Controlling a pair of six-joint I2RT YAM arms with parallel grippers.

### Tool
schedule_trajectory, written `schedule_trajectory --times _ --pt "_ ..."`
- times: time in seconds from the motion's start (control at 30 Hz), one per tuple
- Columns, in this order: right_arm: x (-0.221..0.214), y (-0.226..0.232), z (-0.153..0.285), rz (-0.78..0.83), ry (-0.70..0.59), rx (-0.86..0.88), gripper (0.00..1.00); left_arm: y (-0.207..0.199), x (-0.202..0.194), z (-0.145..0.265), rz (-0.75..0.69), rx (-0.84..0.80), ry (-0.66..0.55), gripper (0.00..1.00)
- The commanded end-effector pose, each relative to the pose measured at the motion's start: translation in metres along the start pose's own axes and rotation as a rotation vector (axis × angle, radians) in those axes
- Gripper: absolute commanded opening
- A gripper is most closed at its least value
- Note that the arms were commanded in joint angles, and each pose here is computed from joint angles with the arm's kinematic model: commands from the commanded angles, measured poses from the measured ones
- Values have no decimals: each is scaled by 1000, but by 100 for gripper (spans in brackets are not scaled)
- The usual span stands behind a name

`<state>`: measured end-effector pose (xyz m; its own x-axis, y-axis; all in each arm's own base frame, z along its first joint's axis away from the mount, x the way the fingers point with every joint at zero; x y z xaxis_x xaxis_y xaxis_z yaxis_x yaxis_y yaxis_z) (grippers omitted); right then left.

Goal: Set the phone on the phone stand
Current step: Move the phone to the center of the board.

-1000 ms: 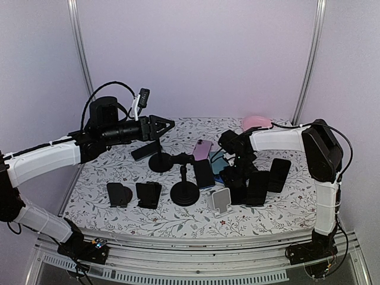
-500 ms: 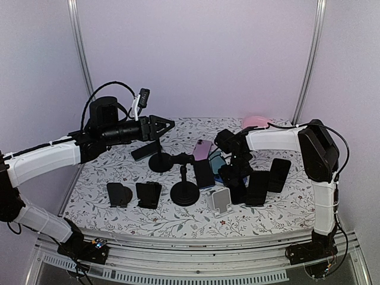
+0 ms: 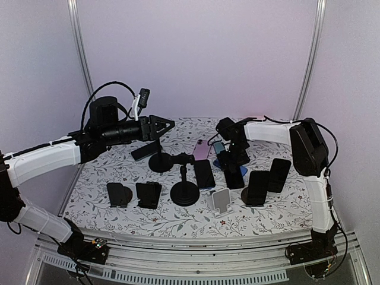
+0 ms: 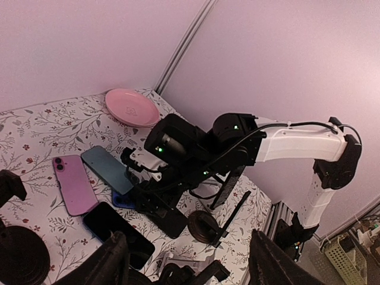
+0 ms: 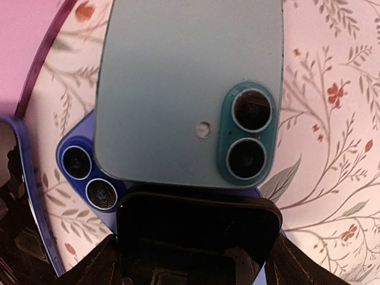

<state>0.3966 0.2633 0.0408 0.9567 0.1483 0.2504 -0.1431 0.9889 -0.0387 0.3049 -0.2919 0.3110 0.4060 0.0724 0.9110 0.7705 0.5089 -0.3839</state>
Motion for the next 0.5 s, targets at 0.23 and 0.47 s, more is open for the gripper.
schedule_trajectory --times 0.23,0.47 --pt "41 -10 11 -122 -87 69 94 -1 15 4 -7 1 -41 69" --pt "33 -11 15 -130 -96 90 99 -2 14 3 1 -10 -42 69"
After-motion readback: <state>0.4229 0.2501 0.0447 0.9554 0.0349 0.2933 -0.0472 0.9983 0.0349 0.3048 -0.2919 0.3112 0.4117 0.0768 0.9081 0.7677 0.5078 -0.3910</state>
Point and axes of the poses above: each gripper's point midway between its finger pads, its own z axis back along the fingers, its own y axis along the line the jaws close on, x = y × z, the point moved 2 cm from there along z, back along the fingers, and after that the axes turned 8 degrees about -z, right-handed, at the moved point
